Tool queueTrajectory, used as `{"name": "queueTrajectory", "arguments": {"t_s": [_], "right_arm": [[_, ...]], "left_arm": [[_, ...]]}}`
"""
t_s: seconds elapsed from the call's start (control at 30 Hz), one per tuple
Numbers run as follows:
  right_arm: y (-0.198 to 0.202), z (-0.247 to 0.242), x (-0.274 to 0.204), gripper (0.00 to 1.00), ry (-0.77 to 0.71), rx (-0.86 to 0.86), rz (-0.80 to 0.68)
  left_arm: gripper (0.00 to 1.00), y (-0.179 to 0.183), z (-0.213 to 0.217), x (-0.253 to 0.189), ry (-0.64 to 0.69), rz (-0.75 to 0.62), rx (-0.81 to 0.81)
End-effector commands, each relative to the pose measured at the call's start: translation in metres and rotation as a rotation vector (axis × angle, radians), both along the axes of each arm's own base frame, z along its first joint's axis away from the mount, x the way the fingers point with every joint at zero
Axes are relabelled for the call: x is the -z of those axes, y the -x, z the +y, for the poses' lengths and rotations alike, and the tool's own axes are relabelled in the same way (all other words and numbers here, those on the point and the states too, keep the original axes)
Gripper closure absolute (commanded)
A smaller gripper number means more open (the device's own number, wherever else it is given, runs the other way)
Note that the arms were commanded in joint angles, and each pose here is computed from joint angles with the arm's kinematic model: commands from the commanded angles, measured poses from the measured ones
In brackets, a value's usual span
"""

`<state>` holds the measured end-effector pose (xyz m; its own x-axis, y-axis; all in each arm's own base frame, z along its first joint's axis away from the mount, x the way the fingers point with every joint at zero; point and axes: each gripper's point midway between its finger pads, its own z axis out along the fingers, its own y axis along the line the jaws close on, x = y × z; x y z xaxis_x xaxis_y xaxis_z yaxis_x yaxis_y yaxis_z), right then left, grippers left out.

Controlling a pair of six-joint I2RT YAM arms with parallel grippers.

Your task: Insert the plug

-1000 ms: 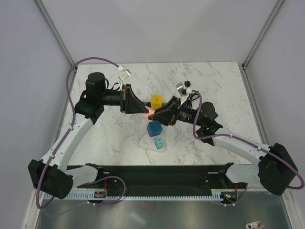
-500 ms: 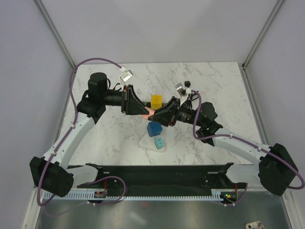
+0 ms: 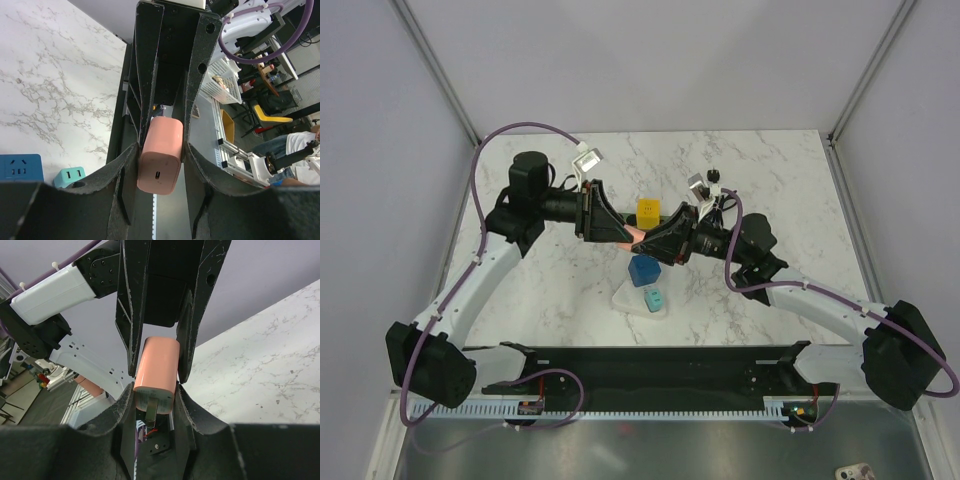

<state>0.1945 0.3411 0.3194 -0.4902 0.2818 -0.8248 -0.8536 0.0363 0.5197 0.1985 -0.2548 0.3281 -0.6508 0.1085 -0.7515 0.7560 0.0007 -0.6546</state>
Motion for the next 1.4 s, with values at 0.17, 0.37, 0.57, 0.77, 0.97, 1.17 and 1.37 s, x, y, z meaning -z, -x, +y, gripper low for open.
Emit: {"name": "queueTrajectory", "arguments": {"t_s": [0.17, 0.37, 0.57, 0.77, 0.97, 1.17, 1.37], "right_arm": [[-0.016, -0.007, -0.019, 1.0, -0.045, 0.062, -0.061], [-0.023, -0.002, -0.015, 0.66, -0.026, 0.064, -0.011], [-0.028, -0.027, -0.006, 0.02, 0.042, 0.172, 0.037], [-0.02, -0.061, -0.005, 0.02, 0.119, 0.313, 0.016], [-0.01, -0.086, -0.002, 0.02, 0.145, 0.401, 0.011], [-0.009, -0.093, -0.004, 0.02, 0.145, 0.432, 0.022], [-0.013, -0.089, 0.003, 0.02, 0.177, 0.421, 0.015]], "left_arm": [[0.57, 0.021, 0.002, -0.003, 0.019, 0.034, 0.11], [0.98, 0.018, 0.002, -0.008, 0.022, -0.005, 0.099], [0.98, -0.047, 0.019, 0.017, -0.279, -0.277, -0.203], [0.98, -0.119, 0.037, 0.053, -0.561, -0.491, -0.221], [0.98, -0.18, 0.062, 0.099, -0.813, -0.728, -0.15], [0.98, -0.219, 0.091, 0.161, -0.992, -0.869, 0.037], [0.98, -0.246, 0.099, 0.199, -1.053, -0.939, 0.149]]}}
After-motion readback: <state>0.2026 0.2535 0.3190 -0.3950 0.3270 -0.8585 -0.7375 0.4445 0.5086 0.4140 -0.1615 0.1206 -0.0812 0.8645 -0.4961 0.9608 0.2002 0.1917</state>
